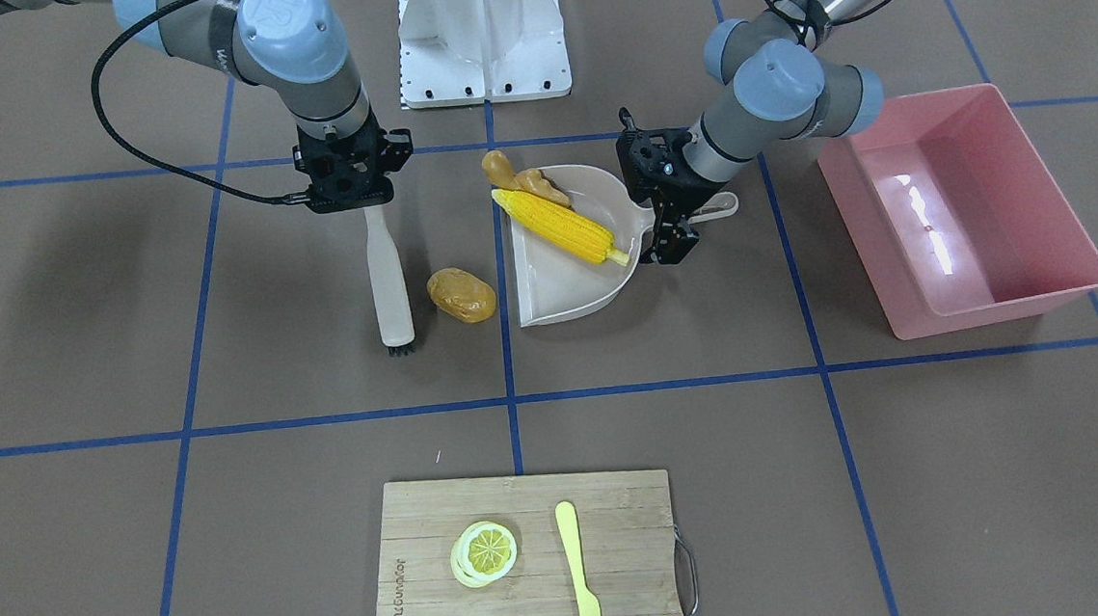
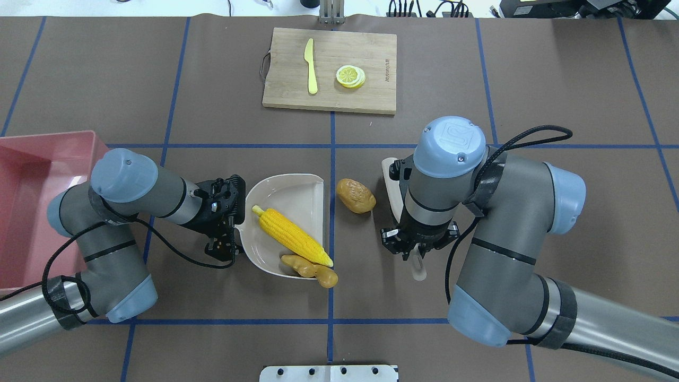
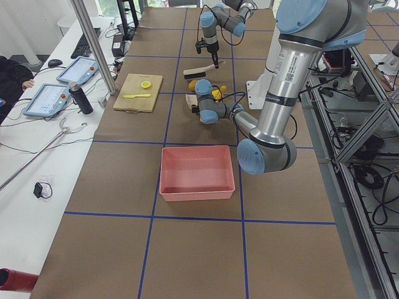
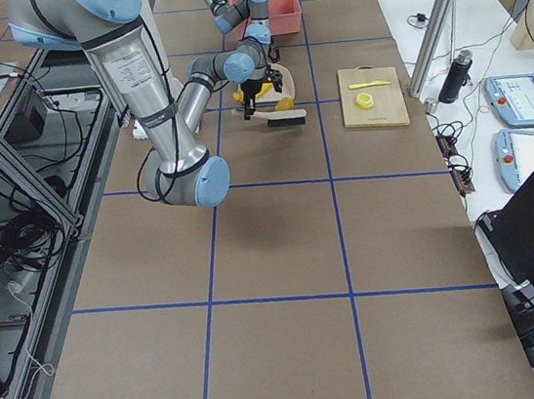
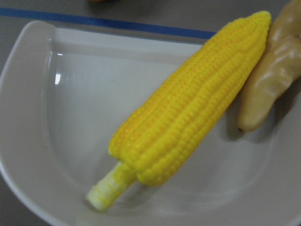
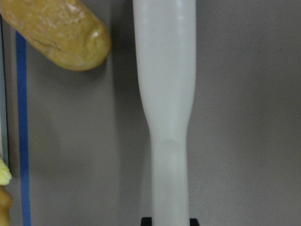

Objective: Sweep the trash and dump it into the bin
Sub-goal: 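Lift the brush and move it behind the potato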

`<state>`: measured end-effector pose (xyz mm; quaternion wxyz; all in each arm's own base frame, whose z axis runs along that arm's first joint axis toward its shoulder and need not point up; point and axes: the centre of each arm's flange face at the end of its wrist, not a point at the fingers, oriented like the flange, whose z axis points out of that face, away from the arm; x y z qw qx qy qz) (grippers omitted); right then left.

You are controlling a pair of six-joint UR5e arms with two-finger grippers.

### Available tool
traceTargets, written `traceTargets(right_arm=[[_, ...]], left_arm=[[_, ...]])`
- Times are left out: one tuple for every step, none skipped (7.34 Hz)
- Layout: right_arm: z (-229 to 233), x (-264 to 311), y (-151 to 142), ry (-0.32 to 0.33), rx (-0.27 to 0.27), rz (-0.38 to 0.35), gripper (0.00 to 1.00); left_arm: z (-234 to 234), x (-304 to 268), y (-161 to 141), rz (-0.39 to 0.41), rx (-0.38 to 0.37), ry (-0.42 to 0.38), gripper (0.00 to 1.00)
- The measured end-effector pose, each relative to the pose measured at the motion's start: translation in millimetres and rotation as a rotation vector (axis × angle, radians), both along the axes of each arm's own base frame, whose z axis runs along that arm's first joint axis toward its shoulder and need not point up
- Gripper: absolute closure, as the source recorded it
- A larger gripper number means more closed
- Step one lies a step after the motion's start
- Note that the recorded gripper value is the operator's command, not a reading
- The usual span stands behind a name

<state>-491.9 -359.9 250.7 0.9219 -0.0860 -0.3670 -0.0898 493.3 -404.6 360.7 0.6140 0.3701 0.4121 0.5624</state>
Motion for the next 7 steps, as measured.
traceTargets(right_arm=[[0,-8,6,0.0,-0.001,-0.013,1.0],[-5,-17,8,-0.011,-0.001,-0.015,1.0],[-13,-30,7,-0.032,-0.01,-0.002,1.0],[-23,-43,4,-0.053,-0.02,0.015,1.0],[-34,-50,3,-0.07,-0.03,0.029,1.0],[-48,-57,6,-0.084,-0.042,0.041,1.0],[-62,-63,10,-0.097,-0.053,0.048,1.0]], left_arm=[[0,0,0,0.0,0.0,-0.001,0.02],[0,0,0,-0.002,0.0,-0.002,0.02],[0,0,0,-0.004,0.001,-0.002,0.02],[-1,0,0,-0.006,0.002,-0.002,0.02],[-3,-1,0,-0.007,0.002,-0.004,0.02],[-4,-1,1,-0.008,0.001,-0.007,0.02],[-4,-1,1,-0.01,0.001,-0.01,0.02]])
